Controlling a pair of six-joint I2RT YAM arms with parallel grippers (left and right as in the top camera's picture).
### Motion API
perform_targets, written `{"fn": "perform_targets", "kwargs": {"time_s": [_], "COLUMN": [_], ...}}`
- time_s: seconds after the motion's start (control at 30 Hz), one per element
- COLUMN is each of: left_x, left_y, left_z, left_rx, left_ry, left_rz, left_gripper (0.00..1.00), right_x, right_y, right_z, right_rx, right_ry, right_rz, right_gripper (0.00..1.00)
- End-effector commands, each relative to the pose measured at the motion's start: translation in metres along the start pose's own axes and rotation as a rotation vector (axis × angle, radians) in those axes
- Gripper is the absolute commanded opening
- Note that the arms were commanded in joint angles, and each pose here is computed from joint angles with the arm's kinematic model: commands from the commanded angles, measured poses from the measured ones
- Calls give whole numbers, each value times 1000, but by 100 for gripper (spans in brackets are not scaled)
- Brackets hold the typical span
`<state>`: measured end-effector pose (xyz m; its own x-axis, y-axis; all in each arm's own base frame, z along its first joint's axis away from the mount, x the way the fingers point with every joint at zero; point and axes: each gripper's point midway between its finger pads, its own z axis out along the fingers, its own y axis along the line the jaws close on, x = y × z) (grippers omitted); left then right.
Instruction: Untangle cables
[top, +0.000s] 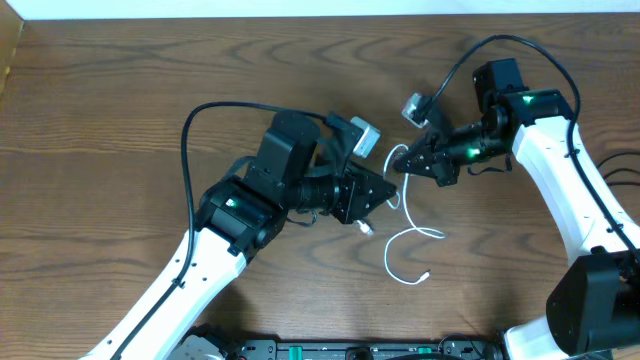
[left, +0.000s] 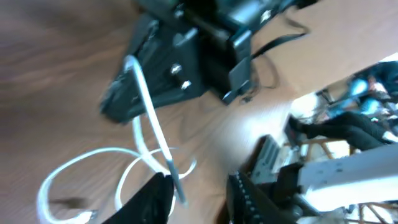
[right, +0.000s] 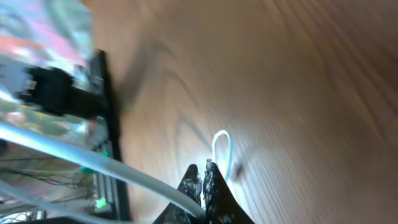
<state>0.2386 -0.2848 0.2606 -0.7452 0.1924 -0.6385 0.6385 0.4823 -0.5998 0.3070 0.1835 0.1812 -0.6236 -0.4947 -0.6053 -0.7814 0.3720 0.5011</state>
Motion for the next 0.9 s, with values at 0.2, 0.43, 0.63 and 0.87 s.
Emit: {"fn": "perform_targets", "kwargs": {"time_s": [0.2, 0.43, 0.63, 0.87], "left_x": [23, 40, 40, 40], "left_y": [68, 78, 78, 78], "left_z": [-16, -22, -22, -22], "left_rx": [-395, -459, -459, -459], "left_ry": [52, 109, 109, 108], "left_rz": [-76, -107, -106, -107], "left_gripper": [47, 47, 47, 47], "right_x": [76, 103, 108, 124], "right_y": [-134, -165, -161, -160], "right_z": [-93, -195, -297, -336], "right_rx": [1051, 1368, 1379, 1216], "right_ry": [225, 78, -201, -423], "right_rz": [629, 898, 1119, 1231], "right_gripper": [1, 1, 1, 1]}}
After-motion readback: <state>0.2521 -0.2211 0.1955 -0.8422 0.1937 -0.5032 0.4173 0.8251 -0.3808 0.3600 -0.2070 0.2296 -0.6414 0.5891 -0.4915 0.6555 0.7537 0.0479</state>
